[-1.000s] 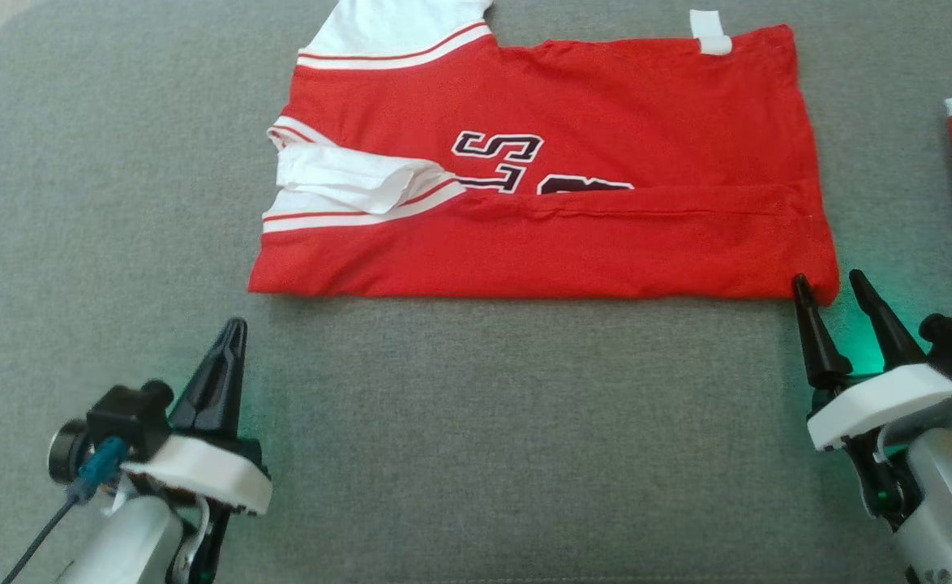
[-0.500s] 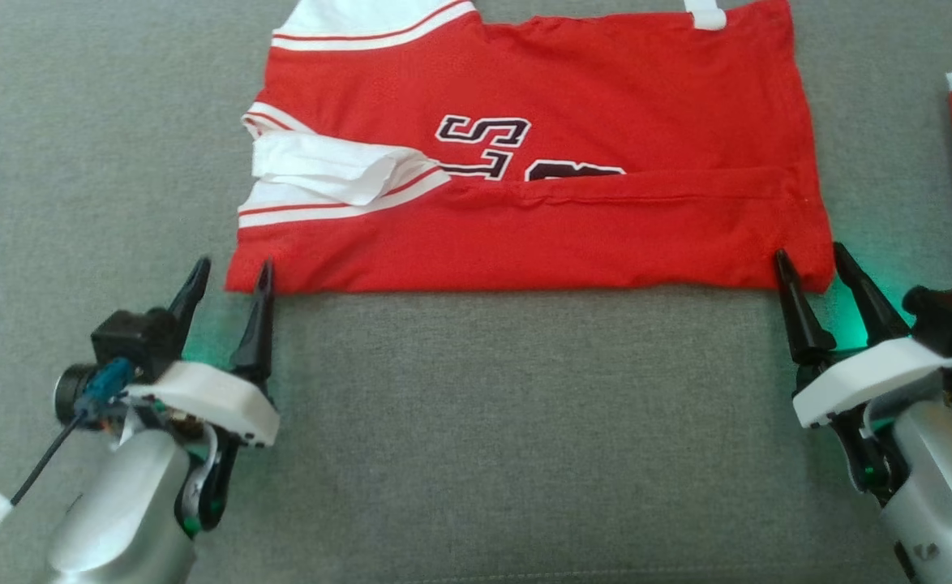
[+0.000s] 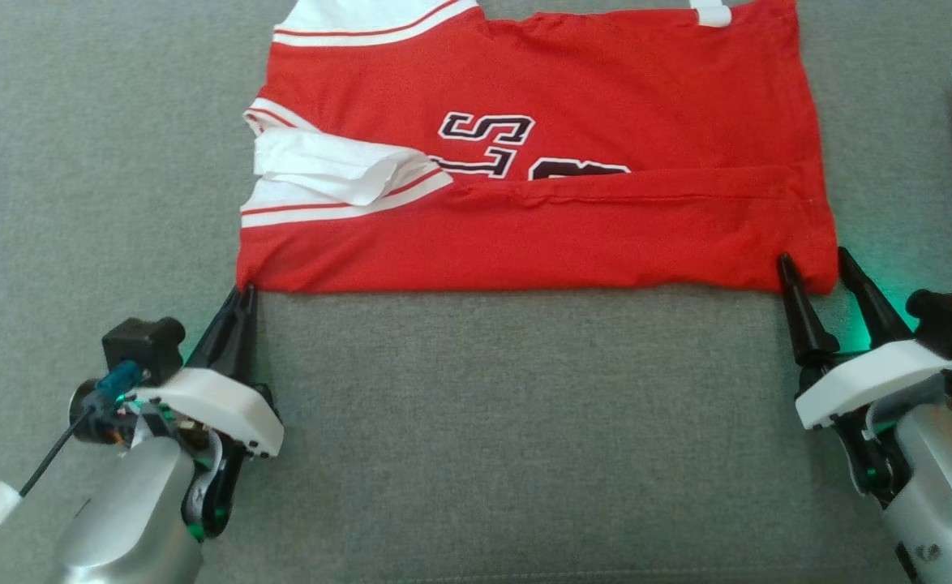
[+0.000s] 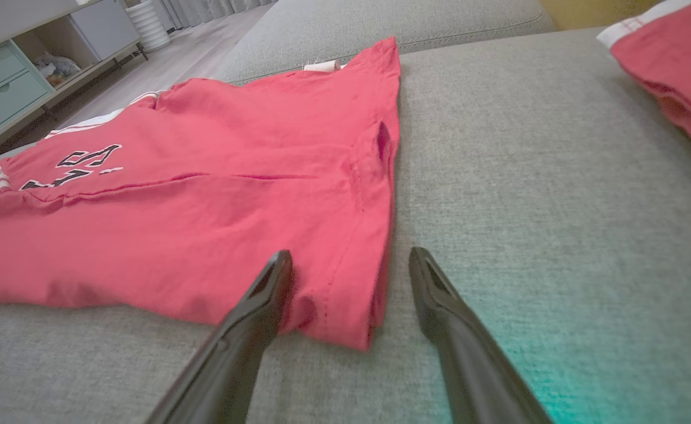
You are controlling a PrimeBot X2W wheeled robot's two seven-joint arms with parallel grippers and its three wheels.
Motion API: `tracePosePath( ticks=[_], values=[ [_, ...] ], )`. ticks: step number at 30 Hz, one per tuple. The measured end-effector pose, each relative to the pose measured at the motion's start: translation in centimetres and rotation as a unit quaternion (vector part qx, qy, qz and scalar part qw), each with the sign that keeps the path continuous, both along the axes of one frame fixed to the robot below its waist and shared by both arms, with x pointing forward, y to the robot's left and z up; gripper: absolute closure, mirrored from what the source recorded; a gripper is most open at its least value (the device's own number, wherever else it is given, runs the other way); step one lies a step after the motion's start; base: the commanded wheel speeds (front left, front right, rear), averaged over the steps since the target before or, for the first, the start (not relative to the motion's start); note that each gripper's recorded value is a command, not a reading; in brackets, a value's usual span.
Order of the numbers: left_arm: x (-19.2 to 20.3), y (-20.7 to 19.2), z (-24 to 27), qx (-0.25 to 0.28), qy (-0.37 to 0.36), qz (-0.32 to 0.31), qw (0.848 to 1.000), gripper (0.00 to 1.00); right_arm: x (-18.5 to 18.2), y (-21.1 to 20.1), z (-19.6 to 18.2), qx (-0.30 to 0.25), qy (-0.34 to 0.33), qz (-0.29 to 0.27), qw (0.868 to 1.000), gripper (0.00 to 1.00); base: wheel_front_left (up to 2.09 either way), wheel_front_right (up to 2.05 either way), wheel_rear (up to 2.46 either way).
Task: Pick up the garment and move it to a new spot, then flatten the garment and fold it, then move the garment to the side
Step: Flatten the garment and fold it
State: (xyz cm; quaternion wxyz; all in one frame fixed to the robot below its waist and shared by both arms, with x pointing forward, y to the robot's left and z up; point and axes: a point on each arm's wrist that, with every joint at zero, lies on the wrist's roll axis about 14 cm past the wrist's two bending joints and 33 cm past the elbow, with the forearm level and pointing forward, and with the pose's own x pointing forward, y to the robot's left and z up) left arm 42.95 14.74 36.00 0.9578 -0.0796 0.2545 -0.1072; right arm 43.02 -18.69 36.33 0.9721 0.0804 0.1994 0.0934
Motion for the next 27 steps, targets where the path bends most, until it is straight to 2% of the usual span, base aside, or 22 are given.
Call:
tracePosePath(
  ticks=[13, 14, 15, 16, 22, 27],
  values=[
    [1.2, 0.2, 2.5, -0.015, -0.065, -0.004, 0.998, 1.00, 0.7, 0.1, -0.1, -0.001, 0.003, 0.000, 1.000, 0.00, 0.00, 0.00, 0.00],
    [1.2, 0.2, 2.6, -0.015, -0.067, -0.004, 0.998, 1.00, 0.6, 0.2, -0.3, -0.003, 0.006, 0.002, 1.000, 0.03, 0.00, 0.00, 0.00],
    [1.2, 0.3, 2.7, -0.015, -0.070, -0.003, 0.997, 1.00, 0.4, 0.2, -0.5, -0.006, 0.008, 0.003, 1.000, 0.36, 0.00, 0.00, 0.00],
    [1.2, 0.3, 2.8, -0.015, -0.071, -0.003, 0.997, 1.00, 0.3, 0.2, -0.6, -0.008, 0.009, 0.006, 1.000, 1.00, 0.00, 0.00, 0.00],
    [0.8, 0.5, 3.6, -0.016, -0.080, 0.001, 0.997, 1.00, 0.1, 0.8, -0.5, -0.013, 0.013, 0.017, 1.000, 1.00, 0.00, 0.00, 0.00],
    [-1.3, 0.6, 3.6, -0.026, -0.071, 0.005, 0.997, 1.00, -0.7, 0.3, 0.5, -0.013, 0.005, 0.015, 1.000, 1.00, 0.00, 0.00, 0.00]
  ],
)
